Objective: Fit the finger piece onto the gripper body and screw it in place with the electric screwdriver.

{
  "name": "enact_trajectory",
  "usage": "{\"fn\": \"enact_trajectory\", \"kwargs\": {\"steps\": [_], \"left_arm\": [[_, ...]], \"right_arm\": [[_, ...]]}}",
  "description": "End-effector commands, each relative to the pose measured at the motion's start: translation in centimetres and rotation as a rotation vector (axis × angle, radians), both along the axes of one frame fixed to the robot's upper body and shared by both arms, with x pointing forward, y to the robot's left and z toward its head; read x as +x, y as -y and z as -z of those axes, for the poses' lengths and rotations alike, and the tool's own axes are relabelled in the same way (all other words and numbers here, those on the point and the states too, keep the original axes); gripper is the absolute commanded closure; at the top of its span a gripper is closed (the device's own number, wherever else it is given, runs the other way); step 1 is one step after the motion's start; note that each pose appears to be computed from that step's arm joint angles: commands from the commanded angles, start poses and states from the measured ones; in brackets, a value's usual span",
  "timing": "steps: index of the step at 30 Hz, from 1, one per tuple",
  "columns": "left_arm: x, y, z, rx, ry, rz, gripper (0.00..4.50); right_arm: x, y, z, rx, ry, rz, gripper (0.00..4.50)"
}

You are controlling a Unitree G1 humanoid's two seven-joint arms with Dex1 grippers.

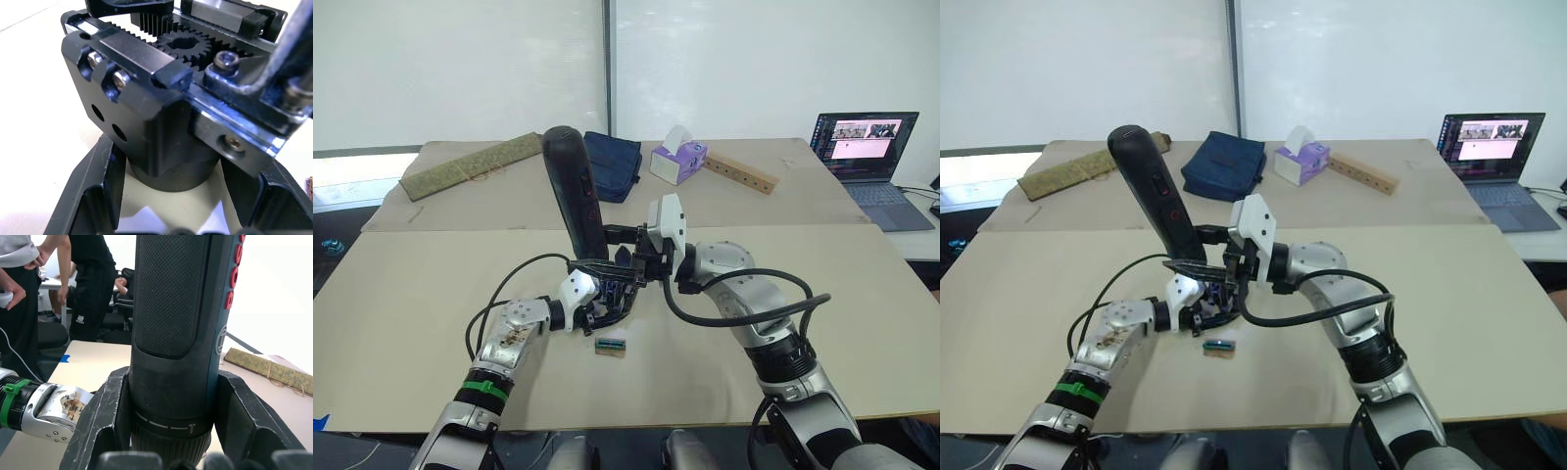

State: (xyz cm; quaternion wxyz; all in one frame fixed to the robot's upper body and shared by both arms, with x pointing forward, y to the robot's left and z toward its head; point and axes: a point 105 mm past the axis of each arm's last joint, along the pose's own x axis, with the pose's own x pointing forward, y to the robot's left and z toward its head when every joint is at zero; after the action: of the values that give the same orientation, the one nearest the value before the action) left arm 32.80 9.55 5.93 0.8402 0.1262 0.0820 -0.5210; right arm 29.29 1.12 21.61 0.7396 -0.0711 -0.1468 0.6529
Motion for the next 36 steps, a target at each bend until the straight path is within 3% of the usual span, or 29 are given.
{"fn": "enact_trajectory", "kwargs": {"steps": [1,10,22,24,27,32,36], "left_arm": [[-0.6,-0.4,1.6,0.02,-0.059,-0.002,2.2],[-0.4,-0.7,2.1,0.014,-0.067,-0.033,2.2],[-0.2,-1.0,2.5,0.012,-0.063,-0.06,2.2],[0.0,-1.3,2.6,0.033,-0.055,-0.082,1.18],[0.2,-1.8,2.4,0.027,-0.046,-0.103,0.05],[-0.9,-4.2,1.6,0.009,-0.044,-0.088,0.05],[-2.1,-7.0,0.5,-0.017,-0.03,-0.097,0.05]], "right_arm": [[0.5,0.5,-0.4,0.002,-0.032,0.01,2.55],[-1.2,1.2,-5.0,0.085,0.079,-0.074,2.55],[-3.0,1.6,-5.7,0.093,0.089,-0.161,2.55],[-3.8,1.8,-6.3,0.117,0.088,-0.201,2.55],[-5.3,2.3,-8.0,0.171,0.113,-0.275,2.55],[-6.6,5.1,-10.7,0.161,0.096,-0.287,2.55],[-5.2,8.6,-11.2,0.105,0.016,-0.141,2.55]]}}
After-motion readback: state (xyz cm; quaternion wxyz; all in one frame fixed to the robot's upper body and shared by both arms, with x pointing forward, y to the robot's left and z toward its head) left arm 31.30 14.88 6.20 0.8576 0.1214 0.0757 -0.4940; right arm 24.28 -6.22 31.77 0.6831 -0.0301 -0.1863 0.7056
